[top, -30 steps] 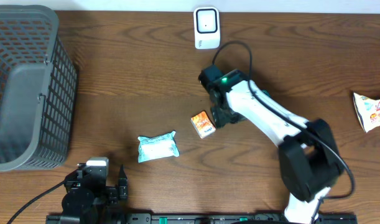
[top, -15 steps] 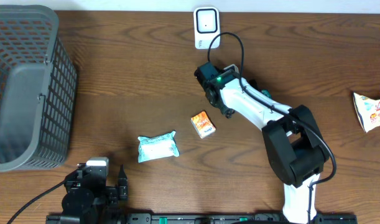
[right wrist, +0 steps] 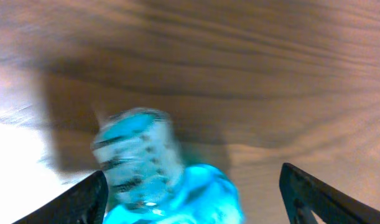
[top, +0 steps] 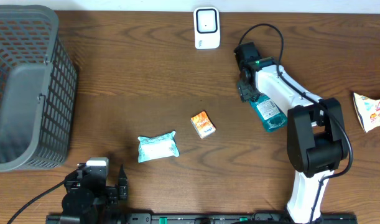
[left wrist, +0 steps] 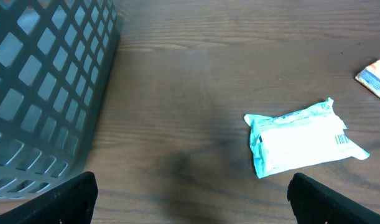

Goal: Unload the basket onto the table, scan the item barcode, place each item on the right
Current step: 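Lift the Listerine bottle upright with the right gripper, then carry the Listerine bottle to the white scanner and hold it there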

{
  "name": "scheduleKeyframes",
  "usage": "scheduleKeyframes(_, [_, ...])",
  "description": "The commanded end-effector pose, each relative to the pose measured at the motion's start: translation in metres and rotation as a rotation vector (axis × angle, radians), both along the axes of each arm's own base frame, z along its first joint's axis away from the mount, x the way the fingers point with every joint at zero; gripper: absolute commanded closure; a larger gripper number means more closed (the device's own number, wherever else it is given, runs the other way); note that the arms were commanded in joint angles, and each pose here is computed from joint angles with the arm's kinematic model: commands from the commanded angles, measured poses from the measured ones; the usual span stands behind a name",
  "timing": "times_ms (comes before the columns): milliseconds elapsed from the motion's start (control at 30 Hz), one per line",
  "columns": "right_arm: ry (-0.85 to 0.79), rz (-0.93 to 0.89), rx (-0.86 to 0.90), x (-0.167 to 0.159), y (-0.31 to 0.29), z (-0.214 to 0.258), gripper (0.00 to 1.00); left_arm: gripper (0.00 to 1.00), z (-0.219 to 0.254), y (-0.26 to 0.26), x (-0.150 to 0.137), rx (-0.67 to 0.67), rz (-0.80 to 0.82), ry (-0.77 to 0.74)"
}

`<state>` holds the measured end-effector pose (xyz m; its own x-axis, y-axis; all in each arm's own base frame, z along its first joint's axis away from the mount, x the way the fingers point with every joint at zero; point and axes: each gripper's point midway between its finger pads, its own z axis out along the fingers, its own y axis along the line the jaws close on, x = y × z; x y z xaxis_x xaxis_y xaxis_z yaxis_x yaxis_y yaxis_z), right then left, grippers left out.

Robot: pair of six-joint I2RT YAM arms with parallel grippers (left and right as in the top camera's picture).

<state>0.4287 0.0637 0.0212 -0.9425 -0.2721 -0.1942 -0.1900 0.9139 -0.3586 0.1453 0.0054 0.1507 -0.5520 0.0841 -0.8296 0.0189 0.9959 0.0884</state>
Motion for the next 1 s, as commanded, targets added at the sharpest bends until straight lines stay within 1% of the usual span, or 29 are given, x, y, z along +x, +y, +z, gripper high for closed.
scheduleKeyframes(0, [0.108,0.168,0.128,-0.009,0.031,-0.021,0.15,0.02,0.0,0.002,0.0,0.004,0.01,0.002])
scheduleKeyframes(67, [0.128,0.184,0.156,-0.012,0.036,-0.026,0.2,0.02,0.0,0.002,0.0,0.004,0.01,0.002])
scheduleKeyframes(133, [0.138,0.187,0.175,-0.013,0.039,-0.029,0.27,0.02,0.0,0.002,0.0,0.004,0.01,0.002])
scheduleKeyframes(167, [0.141,0.188,0.182,-0.014,0.04,-0.03,0.32,0.02,0.0,0.002,0.0,0.004,0.01,0.002])
scheduleKeyframes(200, [0.144,0.188,0.187,-0.014,0.04,-0.031,0.39,0.02,0.0,0.002,0.0,0.004,0.01,0.002])
scheduleKeyframes(233, [0.142,0.186,0.187,-0.013,0.04,-0.031,0.5,0.02,0.0,0.002,0.0,0.004,0.01,0.002])
scheduleKeyframes(300, [0.138,0.182,0.189,-0.012,0.038,-0.031,0.61,0.02,0.0,0.002,0.0,0.004,0.01,0.002])
scheduleKeyframes(333, [0.137,0.179,0.192,-0.012,0.038,-0.031,0.64,0.02,0.0,0.002,0.0,0.004,0.01,0.002])
scheduleKeyframes(500, [0.139,0.153,0.209,-0.013,0.036,-0.031,0.75,0.02,0.0,0.002,0.0,0.004,0.01,0.002])
scheduleKeyframes(567, [0.145,0.14,0.222,-0.013,0.039,-0.028,0.81,0.02,0.0,0.002,0.0,0.004,0.01,0.002])
scheduleKeyframes(667, [0.165,0.157,0.296,-0.012,0.054,-0.013,0.9,0.02,0.0,0.002,0.0,0.004,0.01,0.002])
scheduleKeyframes(733, [0.165,0.167,0.354,-0.006,0.066,0.007,0.96,0.02,0.0,0.002,0.0,0.004,0.01,0.002])
scheduleKeyframes(800, [0.145,0.156,0.396,0.003,0.075,0.03,0.99,0.02,0.0,0.002,0.0,0.004,0.01,0.002])
scheduleKeyframes(967, [0.073,0.169,0.459,0.024,0.09,0.087,0.99,0.02,0.0,0.002,0.0,0.004,0.01,0.002])
